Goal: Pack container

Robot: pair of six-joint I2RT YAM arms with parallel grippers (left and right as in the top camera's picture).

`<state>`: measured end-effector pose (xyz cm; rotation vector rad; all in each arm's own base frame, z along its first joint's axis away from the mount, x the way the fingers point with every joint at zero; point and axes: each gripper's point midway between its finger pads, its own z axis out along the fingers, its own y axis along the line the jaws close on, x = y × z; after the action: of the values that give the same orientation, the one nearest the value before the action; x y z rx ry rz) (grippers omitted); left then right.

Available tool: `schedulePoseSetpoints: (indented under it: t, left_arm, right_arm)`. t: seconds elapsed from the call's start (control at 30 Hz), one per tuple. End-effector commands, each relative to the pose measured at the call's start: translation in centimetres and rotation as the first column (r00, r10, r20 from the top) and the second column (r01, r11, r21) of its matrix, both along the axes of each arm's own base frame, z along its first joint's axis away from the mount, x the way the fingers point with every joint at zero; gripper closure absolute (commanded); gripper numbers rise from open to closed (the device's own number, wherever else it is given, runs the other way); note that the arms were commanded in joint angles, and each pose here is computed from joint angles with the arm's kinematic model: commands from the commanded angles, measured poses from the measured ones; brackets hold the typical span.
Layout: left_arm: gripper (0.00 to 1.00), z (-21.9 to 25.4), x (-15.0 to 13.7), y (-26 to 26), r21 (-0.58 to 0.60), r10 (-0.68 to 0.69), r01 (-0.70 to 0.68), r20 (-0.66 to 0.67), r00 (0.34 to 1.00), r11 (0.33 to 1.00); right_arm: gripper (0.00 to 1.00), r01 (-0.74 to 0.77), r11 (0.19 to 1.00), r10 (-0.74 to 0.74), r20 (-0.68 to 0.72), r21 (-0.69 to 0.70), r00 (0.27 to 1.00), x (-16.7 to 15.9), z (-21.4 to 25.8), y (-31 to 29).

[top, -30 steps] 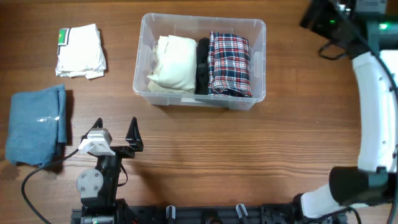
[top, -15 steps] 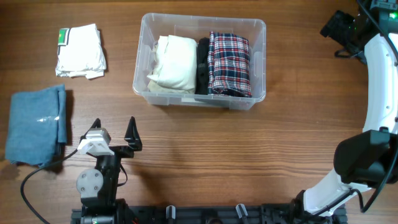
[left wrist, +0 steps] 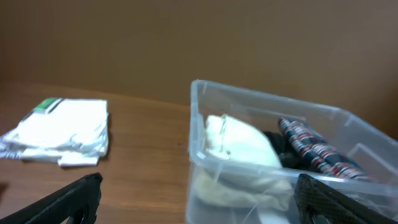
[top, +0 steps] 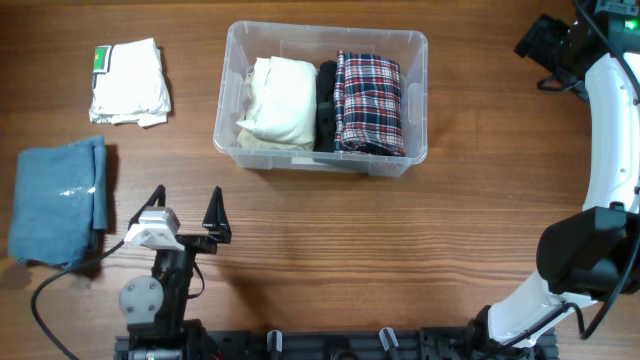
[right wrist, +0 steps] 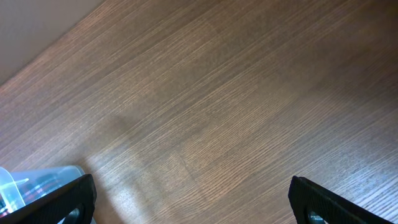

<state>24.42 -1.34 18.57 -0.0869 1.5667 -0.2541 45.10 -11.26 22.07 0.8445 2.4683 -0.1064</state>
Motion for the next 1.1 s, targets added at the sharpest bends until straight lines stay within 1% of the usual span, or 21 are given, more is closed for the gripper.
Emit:
schedulePoseSetpoints:
  t: [0.0,0.03,0.13,0.17,0.23,0.3,0.37,0.43,0.47,0.5,0.57,0.6,0.63,0.67,0.7,0.77,0.87,0.97,1.0,1.03,1.07]
  left_arm:
    - [0.0,6.1,-0.9,-0.6,0.067,-0.032,0.027,0.09,0.995,0.997]
    - [0.0,6.8,-0.9,-0.6,0.075,-0.032,0.027,0.07,0.997,0.997]
    - [0.0,8.4,-0.2,0.4,0.063,0.02,-0.014,-0.093,0.995,0.998]
    - [0.0,8.9,0.2,0.9,0.069,0.047,-0.035,-0.183,0.982,0.997]
    - [0.0,10.1,0.9,0.9,0.097,0.044,-0.016,-0.288,0.957,0.995]
    - [0.0,11.2,1.7,1.0,0.102,0.043,-0.007,-0.352,0.935,0.995]
    - [0.0,13.1,2.6,1.0,0.103,0.043,-0.007,-0.348,0.936,0.995]
    - [0.0,14.3,3.3,1.5,0.111,0.069,-0.028,-0.386,0.92,0.993]
    - [0.0,14.4,3.6,2.8,0.126,0.136,-0.088,-0.446,0.884,0.988]
    - [0.0,13.6,3.5,5.4,0.161,0.28,-0.23,-0.548,0.788,0.96]
    - [0.0,12.2,2.2,10.1,0.321,0.53,-0.438,-0.661,0.531,0.84]
    - [0.0,11.5,1.6,11.8,0.416,0.618,-0.483,-0.677,0.401,0.77]
    - [0.0,10.9,1.5,12.9,0.498,0.674,-0.485,-0.671,0.309,0.719]
    - [0.0,9.9,2.0,13.9,0.576,0.716,-0.457,-0.658,0.233,0.678]
    - [0.0,8.5,3.1,14.5,0.631,0.74,-0.418,-0.648,0.181,0.654]
    - [0.0,6.0,5.1,14.7,0.658,0.738,-0.37,-0.661,0.132,0.656]
    - [0.0,2.4,8.0,14.9,0.676,0.736,-0.331,-0.671,0.092,0.658]
    - [0.0,1.1,10.0,16.4,0.742,0.802,-0.34,-0.594,0.065,0.578]
    - [0.0,0.8,10.6,17.2,0.786,0.841,-0.333,-0.54,0.04,0.521]
    - [0.0,0.5,10.7,17.6,0.804,0.853,-0.321,-0.522,0.026,0.501]
    - [0.0,-0.4,10.8,18.0,0.823,0.854,-0.26,-0.52,0.01,0.505]
  right_arm:
    - [0.0,0.004,1.0,-0.004,-0.011,0.021,1.0,0.2,-0.8,0.4]
    - [0.0,0.005,1.0,-0.005,-0.011,0.021,1.0,0.2,-0.8,0.4]
    - [0.0,0.005,1.0,-0.005,-0.011,0.022,1.0,0.2,-0.8,0.4]
    - [0.0,0.005,1.0,-0.005,-0.011,0.021,1.0,0.2,-0.8,0.4]
    - [0.0,0.005,1.0,-0.005,-0.011,0.022,1.0,0.2,-0.8,0.4]
    - [0.0,0.005,1.0,-0.005,-0.011,0.022,1.0,0.2,-0.8,0.4]
    - [0.0,0.005,1.0,-0.005,-0.011,0.022,1.0,0.2,-0.8,0.4]
    - [0.0,0.005,1.0,-0.005,-0.011,0.022,1.0,0.2,-0.8,0.4]
    - [0.0,0.005,1.0,-0.005,-0.011,0.021,1.0,0.2,-0.8,0.4]
    - [0.0,0.005,1.0,-0.005,-0.011,0.021,1.0,0.2,-0.8,0.4]
    - [0.0,0.005,1.0,-0.005,-0.011,0.021,1.0,0.2,-0.8,0.4]
    - [0.0,0.005,1.0,-0.005,-0.011,0.022,1.0,0.2,-0.8,0.4]
    - [0.0,0.005,1.0,-0.005,-0.011,0.021,1.0,0.2,-0.8,0.4]
    - [0.0,0.005,1.0,-0.005,-0.011,0.021,1.0,0.2,-0.8,0.4]
    - [0.0,0.005,1.0,-0.005,-0.011,0.021,1.0,0.2,-0.8,0.4]
    - [0.0,0.005,1.0,-0.005,-0.011,0.021,1.0,0.2,-0.8,0.4]
    - [0.0,0.005,1.0,-0.005,-0.01,0.021,1.0,0.2,-0.8,0.4]
    - [0.0,0.005,1.0,-0.005,-0.01,0.021,1.0,0.2,-0.8,0.4]
    - [0.0,0.005,1.0,-0.005,-0.01,0.021,1.0,0.2,-0.8,0.4]
    - [0.0,0.005,1.0,-0.005,-0.01,0.021,1.0,0.2,-0.8,0.4]
    - [0.0,0.005,1.0,-0.005,-0.01,0.021,1.0,0.2,-0.8,0.4]
